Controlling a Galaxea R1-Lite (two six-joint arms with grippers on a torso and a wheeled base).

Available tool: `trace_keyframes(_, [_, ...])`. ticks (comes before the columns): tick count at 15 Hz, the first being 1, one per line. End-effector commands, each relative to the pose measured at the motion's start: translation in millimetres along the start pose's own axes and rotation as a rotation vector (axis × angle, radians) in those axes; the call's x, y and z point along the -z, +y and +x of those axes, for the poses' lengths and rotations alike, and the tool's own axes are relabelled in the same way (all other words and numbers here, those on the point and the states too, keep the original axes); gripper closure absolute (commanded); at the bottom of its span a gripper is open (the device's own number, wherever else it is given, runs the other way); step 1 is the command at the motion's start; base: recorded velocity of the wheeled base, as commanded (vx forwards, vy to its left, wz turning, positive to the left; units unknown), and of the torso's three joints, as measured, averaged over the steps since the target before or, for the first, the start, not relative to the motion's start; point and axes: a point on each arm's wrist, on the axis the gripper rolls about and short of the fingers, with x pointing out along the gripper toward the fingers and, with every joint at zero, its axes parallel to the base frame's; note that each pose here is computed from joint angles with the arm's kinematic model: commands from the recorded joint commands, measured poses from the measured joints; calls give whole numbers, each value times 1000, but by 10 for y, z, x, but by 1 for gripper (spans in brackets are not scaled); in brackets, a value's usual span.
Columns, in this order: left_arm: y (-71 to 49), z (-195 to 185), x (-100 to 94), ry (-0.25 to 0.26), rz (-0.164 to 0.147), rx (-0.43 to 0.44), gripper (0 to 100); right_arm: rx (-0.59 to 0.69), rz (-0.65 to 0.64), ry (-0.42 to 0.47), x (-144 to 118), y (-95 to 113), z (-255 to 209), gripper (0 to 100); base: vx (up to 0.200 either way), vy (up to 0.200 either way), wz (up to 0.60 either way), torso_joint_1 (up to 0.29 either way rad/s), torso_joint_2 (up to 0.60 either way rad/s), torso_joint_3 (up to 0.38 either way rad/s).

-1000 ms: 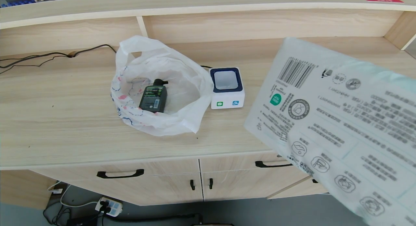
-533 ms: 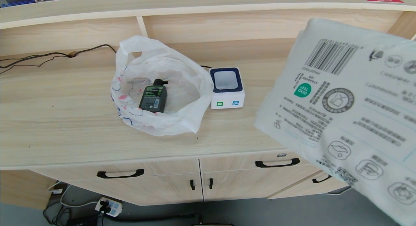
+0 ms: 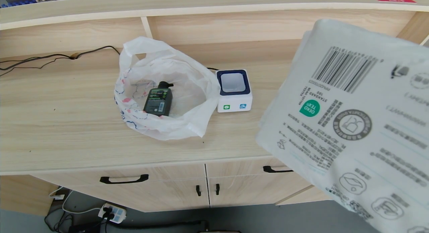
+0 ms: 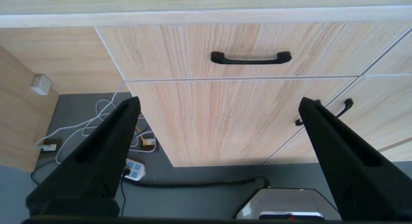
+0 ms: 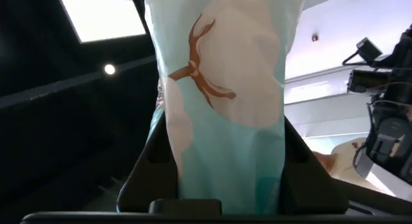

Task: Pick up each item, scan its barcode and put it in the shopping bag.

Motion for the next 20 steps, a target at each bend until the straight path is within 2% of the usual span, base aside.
trace_keyframes(1, [0, 0, 0, -1, 0, 0, 0, 33, -83, -4, -33, -64, 21, 100, 0, 0, 0, 0, 0, 0])
trace_keyframes(3, [0, 0, 0, -1, 0, 0, 0, 51, -339, -6, -95, -72, 99, 100, 0, 0, 0, 0, 0, 0])
trace_keyframes(6, [0, 0, 0, -1, 0, 0, 0, 72, -659, -77, -287, 153, 232, 100, 0, 0, 0, 0, 0, 0])
trace_keyframes(7, [0, 0, 0, -1, 0, 0, 0, 105, -762, -84, -341, 153, 256, 100, 0, 0, 0, 0, 0, 0])
trace_keyframes(10, [0, 0, 0, -1, 0, 0, 0, 400, -1194, 1, -465, -135, 182, 100, 0, 0, 0, 0, 0, 0])
trace_keyframes(12, [0, 0, 0, -1, 0, 0, 0, 558, -1444, 50, -536, -203, 85, 100, 0, 0, 0, 0, 0, 0])
trace_keyframes(13, [0, 0, 0, -1, 0, 0, 0, 629, -1548, 21, -587, -195, 82, 100, 0, 0, 0, 0, 0, 0])
trace_keyframes(14, [0, 0, 0, -1, 0, 0, 0, 713, -1648, -47, -657, -142, 153, 100, 0, 0, 0, 0, 0, 0])
trace_keyframes(15, [0, 0, 0, -1, 0, 0, 0, 763, -1738, -105, -734, -42, 269, 100, 0, 0, 0, 0, 0, 0])
trace_keyframes(17, [0, 0, 0, -1, 0, 0, 0, 800, -1849, -161, -882, 100, 489, 100, 0, 0, 0, 0, 0, 0])
trace_keyframes(20, [0, 0, -3, -4, 0, 0, 0, 846, -1901, -126, -939, 39, 506, 100, 0, 67, 0, 1, 2, 1])
